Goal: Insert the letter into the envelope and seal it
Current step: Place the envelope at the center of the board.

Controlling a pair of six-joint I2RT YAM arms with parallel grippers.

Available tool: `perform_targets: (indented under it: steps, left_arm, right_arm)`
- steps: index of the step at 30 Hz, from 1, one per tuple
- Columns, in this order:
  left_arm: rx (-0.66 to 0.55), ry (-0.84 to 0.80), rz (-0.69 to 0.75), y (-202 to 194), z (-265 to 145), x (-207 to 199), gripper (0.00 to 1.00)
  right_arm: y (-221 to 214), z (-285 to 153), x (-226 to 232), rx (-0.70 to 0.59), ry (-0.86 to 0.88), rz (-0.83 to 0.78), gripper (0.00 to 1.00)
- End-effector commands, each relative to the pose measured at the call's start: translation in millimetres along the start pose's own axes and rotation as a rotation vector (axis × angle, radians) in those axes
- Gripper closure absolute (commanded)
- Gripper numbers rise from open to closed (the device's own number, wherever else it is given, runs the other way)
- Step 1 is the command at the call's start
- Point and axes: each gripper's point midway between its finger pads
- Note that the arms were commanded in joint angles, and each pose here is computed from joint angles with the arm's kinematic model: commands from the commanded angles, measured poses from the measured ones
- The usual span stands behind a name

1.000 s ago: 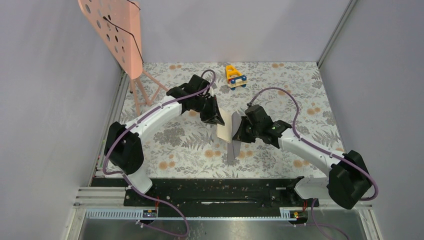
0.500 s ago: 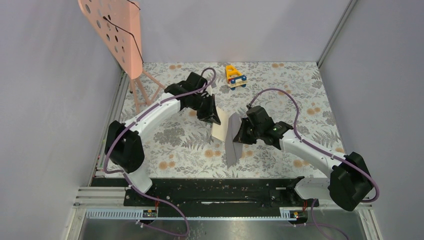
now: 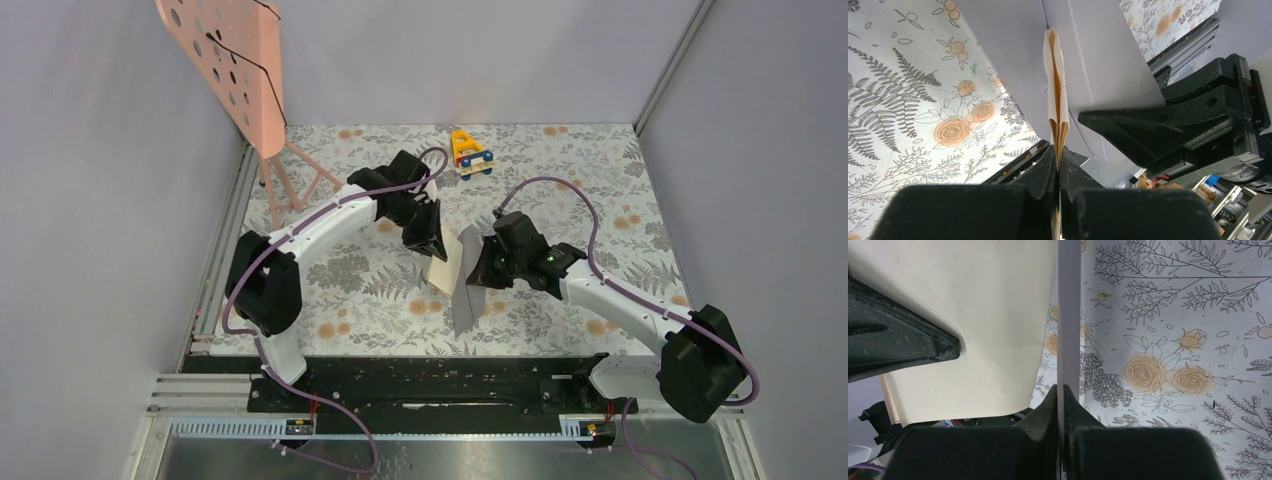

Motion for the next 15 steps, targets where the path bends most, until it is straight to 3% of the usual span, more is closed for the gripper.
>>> perform_targets:
  steps: [1,10,15]
  left_arm:
    - [0.009,-0.06,0.045,-1,-5,-23,1.0]
    - [0.011,-0.014,0.034,-4,6,-14,1.0]
    - [-0.033,-0.001,0.043,0,-2,-15,1.0]
  right_arm:
    - [10,-6,9,-0.019,0.029,-0.016,1.0]
    - [7,0,0,-0.016,-0.008,-0.004,1.0]
    - [-16,16,-26,0.043,-0.09,0.014,1.0]
Point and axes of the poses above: each gripper's point midway between its finger pads, its own z axis out along the fingers, its own x axis along the line the jaws close on, y = z × x, and after that the axes turned 9 degrees about -z, right-handed
